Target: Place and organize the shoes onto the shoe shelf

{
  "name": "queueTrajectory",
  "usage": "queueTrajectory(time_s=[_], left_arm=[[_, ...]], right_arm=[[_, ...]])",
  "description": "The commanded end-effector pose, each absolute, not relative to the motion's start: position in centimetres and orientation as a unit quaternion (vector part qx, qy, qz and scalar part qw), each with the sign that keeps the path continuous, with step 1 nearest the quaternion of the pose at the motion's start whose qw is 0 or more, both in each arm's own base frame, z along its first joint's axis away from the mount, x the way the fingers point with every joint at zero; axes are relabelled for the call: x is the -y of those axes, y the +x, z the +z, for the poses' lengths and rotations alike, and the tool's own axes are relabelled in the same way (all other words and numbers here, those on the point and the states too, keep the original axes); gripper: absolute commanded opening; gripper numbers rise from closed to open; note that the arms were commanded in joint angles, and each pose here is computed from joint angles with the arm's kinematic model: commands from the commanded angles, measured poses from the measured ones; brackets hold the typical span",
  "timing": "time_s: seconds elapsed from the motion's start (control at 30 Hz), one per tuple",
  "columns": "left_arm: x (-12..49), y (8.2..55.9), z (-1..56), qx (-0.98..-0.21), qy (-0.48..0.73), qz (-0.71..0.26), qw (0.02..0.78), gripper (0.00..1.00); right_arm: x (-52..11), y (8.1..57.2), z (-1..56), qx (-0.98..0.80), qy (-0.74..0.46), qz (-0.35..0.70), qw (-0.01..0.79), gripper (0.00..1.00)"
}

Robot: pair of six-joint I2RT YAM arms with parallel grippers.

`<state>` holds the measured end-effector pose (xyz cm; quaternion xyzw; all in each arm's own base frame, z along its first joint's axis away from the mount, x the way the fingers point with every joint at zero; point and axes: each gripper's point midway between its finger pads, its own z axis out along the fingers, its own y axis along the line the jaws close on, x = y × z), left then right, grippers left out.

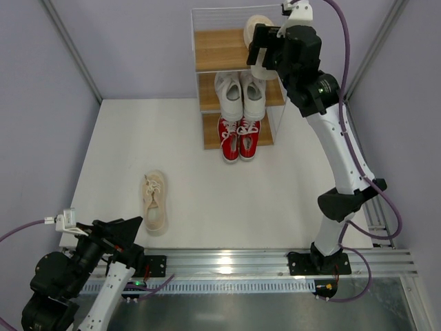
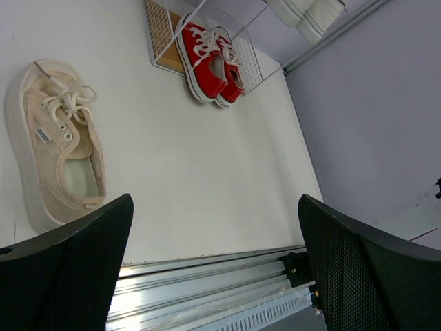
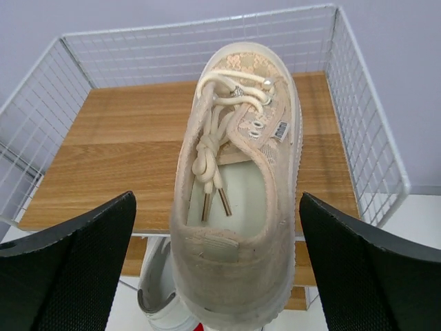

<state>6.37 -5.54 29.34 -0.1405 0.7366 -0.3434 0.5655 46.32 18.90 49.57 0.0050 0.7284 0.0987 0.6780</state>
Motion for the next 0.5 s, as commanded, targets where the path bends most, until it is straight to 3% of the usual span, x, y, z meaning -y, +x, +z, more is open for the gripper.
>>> queueTrajectory(time_s=[0.0,0.17,0.3,0.33,0.47], left_arm=[[5.1,5.3,30.6,-0.708,-0.130,-0.355,0.596,1.00],[4.8,5.0,30.5,-0.710,-0.132,-0.350,0.597,1.00],[4.7,4.6,30.7,-0.708,-0.130,-0.350,0.599,1.00],[4.6,4.6,30.7,-0.709,-0.131,-0.349,0.599,1.00],[4.3,5.0,30.6,-0.708,-0.140,-0.340,0.603,1.00]], right_arm=[[-16.2,42.8,57.2,-0.657,0.036,0.103,0.746,1.00],[-14.7,41.0,58.4,-0.640,0.055,0.065,0.764,1.00],[-12.1,36.9,61.2,-0.602,0.088,0.037,0.792,1.00],[-11.4,33.8,62.9,-0.585,0.087,0.046,0.805,1.00],[-13.3,29.0,59.5,-0.599,0.051,0.068,0.796,1.00]])
